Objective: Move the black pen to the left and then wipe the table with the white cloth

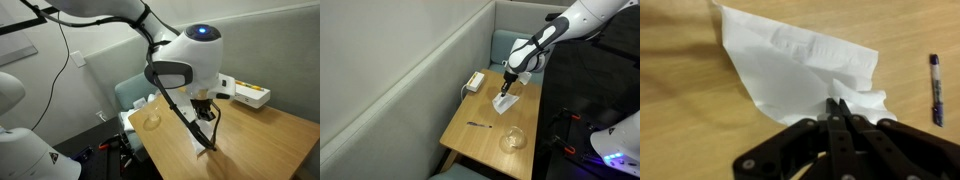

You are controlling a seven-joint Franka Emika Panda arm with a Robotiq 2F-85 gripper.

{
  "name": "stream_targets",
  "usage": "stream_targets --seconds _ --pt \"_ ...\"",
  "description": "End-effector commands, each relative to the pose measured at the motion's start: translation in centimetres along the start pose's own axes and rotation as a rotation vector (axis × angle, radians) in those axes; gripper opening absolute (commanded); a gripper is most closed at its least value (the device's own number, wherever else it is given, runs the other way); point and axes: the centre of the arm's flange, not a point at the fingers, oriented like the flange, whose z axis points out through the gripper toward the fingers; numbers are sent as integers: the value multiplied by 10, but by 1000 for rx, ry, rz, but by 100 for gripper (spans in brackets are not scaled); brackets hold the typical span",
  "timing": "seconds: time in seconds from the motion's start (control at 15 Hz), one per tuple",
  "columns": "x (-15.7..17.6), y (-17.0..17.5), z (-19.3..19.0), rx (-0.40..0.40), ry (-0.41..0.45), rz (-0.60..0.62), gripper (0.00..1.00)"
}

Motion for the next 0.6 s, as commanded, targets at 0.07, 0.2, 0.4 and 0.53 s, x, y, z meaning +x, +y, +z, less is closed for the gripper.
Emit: stream_targets --seconds 0.07,0.2,0.4,0.53 --pt "16 -53 -48 56 193 -170 0" --pt "39 -76 -50 83 243 -220 0" --pt "70 -102 -36 101 250 -236 0" --pt "86 -110 -21 93 229 -232 0"
